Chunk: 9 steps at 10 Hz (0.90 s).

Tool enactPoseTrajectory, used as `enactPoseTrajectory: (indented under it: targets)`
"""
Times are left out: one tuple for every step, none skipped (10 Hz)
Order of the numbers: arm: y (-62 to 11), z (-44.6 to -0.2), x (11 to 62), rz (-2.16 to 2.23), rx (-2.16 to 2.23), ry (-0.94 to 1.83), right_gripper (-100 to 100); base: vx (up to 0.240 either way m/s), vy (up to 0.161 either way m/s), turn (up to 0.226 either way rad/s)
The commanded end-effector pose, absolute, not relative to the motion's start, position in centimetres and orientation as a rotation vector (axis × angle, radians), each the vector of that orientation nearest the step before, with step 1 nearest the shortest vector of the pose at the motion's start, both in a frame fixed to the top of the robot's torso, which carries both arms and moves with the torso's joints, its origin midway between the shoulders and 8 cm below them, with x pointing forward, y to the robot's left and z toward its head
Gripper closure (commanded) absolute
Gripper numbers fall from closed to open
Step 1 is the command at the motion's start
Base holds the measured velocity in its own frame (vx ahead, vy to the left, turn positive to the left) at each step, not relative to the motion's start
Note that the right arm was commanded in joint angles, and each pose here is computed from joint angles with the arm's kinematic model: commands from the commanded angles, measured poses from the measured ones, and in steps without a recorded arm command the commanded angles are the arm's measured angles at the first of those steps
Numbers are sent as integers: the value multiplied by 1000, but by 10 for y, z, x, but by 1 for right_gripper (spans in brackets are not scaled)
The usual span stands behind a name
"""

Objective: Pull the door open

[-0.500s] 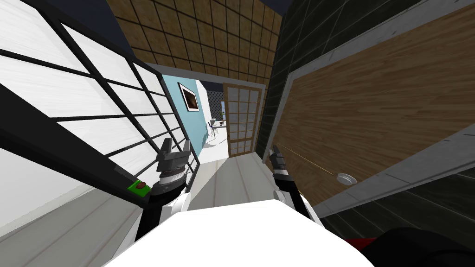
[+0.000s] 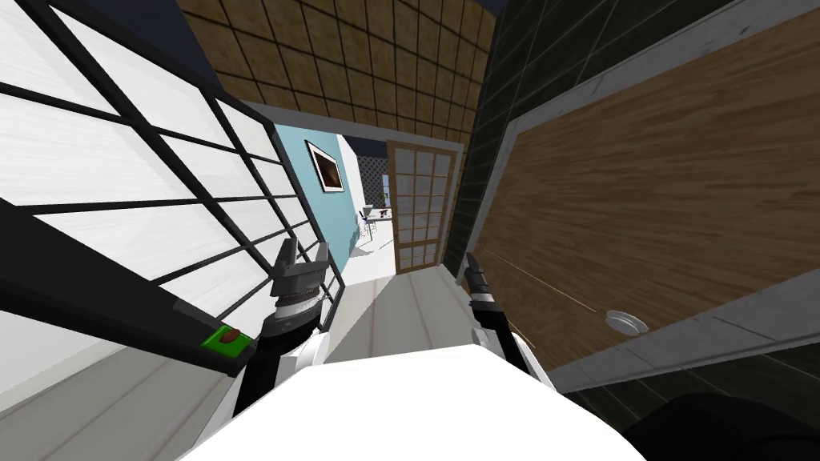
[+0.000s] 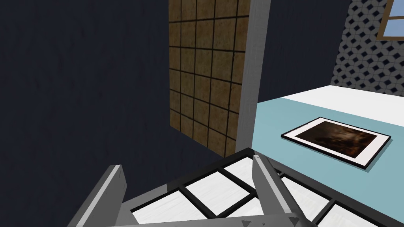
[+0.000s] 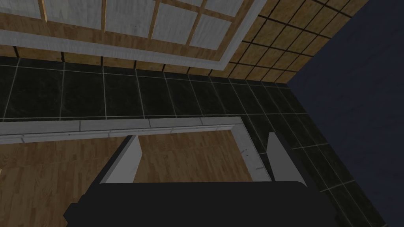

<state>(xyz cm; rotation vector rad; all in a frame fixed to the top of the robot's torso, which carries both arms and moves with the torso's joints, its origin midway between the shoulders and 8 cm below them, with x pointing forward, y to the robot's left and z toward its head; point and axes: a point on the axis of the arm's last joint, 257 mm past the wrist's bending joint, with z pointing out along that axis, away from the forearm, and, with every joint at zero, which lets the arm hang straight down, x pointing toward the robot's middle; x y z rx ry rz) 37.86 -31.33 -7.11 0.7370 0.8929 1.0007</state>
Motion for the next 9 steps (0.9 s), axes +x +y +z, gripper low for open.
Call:
enactPoseTrajectory:
  targets:
    - [-312,-81,383,959,710,924,-100,133,85,3]
    - [-313,-85,384,947,702,933,-100,123,43,-5]
    - [-313,-92,388,916,682,956,-100,127,51,10]
    - [-314,-96,389,900,672,967,-100,142,70,1]
    - [-314,-100,391,885,662,978,-100,107,47,-3]
    - [-314,-108,394,855,641,1000,-100,112,46,4]
    - [-315,-113,396,837,630,1012,-100,139,54,3]
    - [-315,-117,398,820,618,1024,-100,122,54,0]
    - [-316,-122,399,802,607,1036,-100,83,54,2]
